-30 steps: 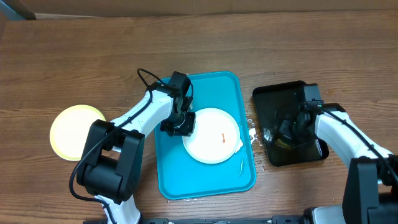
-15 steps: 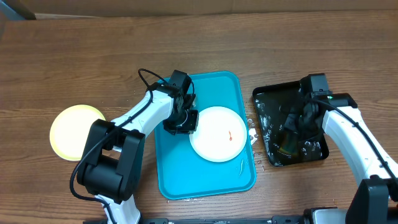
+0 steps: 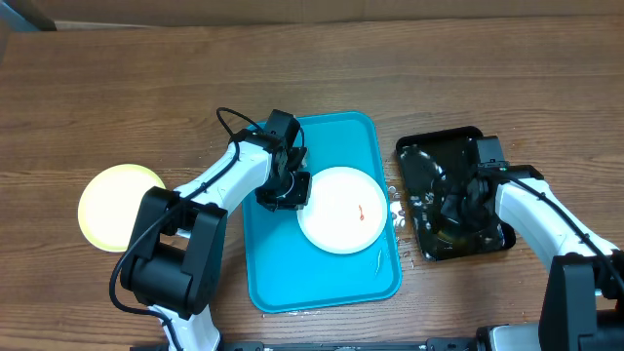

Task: Clean dirty plates on tray and stack at the side
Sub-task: 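Wipe the white plate with the sponge in the right gripper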

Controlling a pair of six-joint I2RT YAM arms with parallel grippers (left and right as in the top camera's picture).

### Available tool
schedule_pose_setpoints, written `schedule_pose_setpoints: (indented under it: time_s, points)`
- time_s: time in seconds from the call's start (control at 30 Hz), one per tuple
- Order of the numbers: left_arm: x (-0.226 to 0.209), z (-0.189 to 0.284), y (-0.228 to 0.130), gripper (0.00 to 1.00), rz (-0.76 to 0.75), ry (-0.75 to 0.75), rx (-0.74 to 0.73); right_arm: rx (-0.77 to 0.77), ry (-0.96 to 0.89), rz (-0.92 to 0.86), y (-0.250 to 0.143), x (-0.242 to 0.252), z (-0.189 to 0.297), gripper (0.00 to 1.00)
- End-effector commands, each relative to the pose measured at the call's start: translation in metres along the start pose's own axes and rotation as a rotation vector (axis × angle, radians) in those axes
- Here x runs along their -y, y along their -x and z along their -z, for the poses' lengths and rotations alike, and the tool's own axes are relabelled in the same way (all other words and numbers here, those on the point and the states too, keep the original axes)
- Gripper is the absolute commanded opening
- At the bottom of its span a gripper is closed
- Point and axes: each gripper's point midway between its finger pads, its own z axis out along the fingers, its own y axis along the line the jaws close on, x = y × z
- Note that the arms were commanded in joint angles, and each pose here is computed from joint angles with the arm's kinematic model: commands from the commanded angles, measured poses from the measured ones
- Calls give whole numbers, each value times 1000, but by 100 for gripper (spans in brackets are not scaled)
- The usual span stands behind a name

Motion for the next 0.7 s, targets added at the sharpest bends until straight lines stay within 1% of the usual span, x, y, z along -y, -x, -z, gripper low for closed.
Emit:
schedule_pose_setpoints:
  time_s: [0.0, 0.1, 0.2, 0.3, 0.37, 0.4, 0.43, 0.53, 0.67]
  points:
    - [-3, -6, -5, 4, 13, -2, -26, 12, 36, 42, 6, -10, 6, 4]
    - [-2, -6, -5, 4, 12, -2, -23, 35, 152, 123, 17, -39, 39, 4]
    - [-2, -6, -5, 4, 12, -2, -22, 78, 256, 232, 17, -68, 78, 4]
    - [-2, -6, -5, 4, 11, -2, -22, 132, 319, 322, 9, -95, 111, 4]
    - [-2, -6, -5, 4, 12, -2, -22, 160, 354, 391, -3, -114, 123, 4]
    - [-2, -6, -4, 4, 16, -3, -21, 165, 366, 418, -9, -122, 126, 4]
    - [-2, -6, -4, 4, 24, -4, -18, 155, 386, 474, -27, -140, 126, 4]
    - [-1, -6, -3, 4, 38, -8, -16, 142, 408, 541, -51, -164, 117, 4]
    - [1, -6, -3, 4, 45, -22, -16, 133, 386, 564, -69, -187, 93, 4]
